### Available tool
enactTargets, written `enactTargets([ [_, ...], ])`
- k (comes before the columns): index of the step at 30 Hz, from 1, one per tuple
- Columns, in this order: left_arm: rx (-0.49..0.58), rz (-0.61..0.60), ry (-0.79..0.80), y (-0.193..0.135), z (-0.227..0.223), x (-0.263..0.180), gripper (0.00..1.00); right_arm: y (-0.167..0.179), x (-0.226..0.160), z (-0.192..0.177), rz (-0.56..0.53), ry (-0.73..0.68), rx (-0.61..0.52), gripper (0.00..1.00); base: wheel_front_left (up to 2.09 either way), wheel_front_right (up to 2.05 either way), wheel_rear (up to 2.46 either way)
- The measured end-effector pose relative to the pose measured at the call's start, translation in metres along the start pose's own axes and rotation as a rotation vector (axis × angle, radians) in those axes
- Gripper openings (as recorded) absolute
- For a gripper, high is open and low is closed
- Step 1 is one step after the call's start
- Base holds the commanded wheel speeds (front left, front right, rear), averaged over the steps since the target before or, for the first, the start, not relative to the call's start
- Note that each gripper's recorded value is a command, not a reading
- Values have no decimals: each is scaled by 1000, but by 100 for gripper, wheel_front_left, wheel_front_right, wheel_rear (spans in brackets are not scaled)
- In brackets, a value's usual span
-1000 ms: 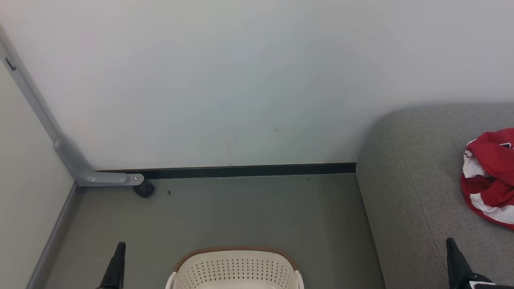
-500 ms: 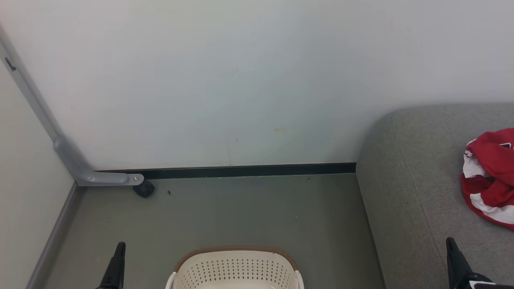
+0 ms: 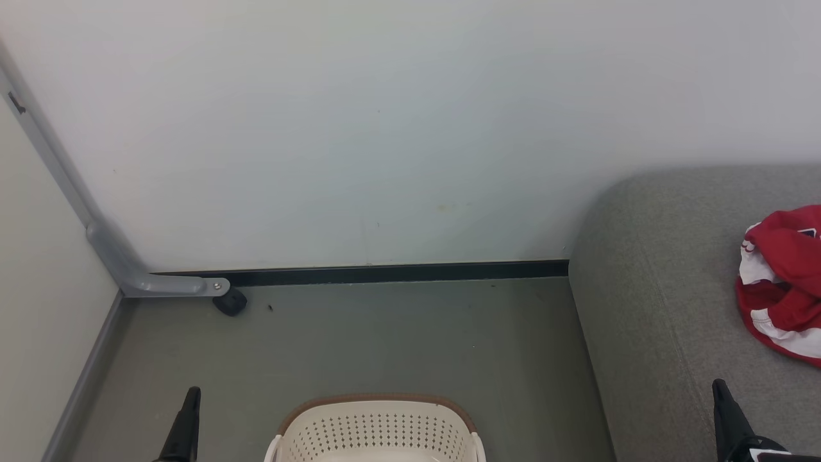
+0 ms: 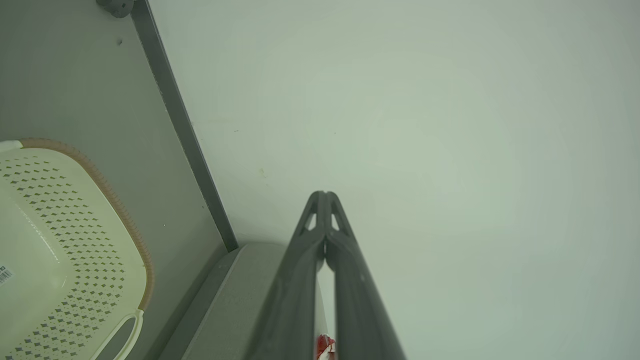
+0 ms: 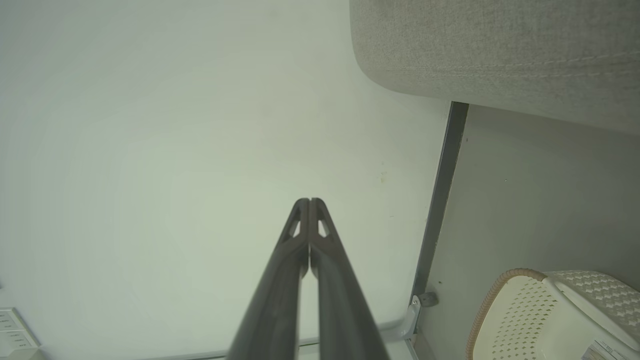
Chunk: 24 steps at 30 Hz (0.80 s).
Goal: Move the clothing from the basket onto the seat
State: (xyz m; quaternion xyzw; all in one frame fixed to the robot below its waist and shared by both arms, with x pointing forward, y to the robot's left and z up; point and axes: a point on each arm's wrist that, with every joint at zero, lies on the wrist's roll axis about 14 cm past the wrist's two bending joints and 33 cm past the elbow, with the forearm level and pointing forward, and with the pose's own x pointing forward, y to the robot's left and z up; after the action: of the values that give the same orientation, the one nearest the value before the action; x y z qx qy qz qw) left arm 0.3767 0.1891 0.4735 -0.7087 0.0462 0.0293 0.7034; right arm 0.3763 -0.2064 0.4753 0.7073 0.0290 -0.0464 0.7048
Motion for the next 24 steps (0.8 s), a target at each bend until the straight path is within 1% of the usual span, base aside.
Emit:
enactTargets([
  [24,0,0,0,0,0,0,0,0,0,0,0,0,0,0,0,0,0],
])
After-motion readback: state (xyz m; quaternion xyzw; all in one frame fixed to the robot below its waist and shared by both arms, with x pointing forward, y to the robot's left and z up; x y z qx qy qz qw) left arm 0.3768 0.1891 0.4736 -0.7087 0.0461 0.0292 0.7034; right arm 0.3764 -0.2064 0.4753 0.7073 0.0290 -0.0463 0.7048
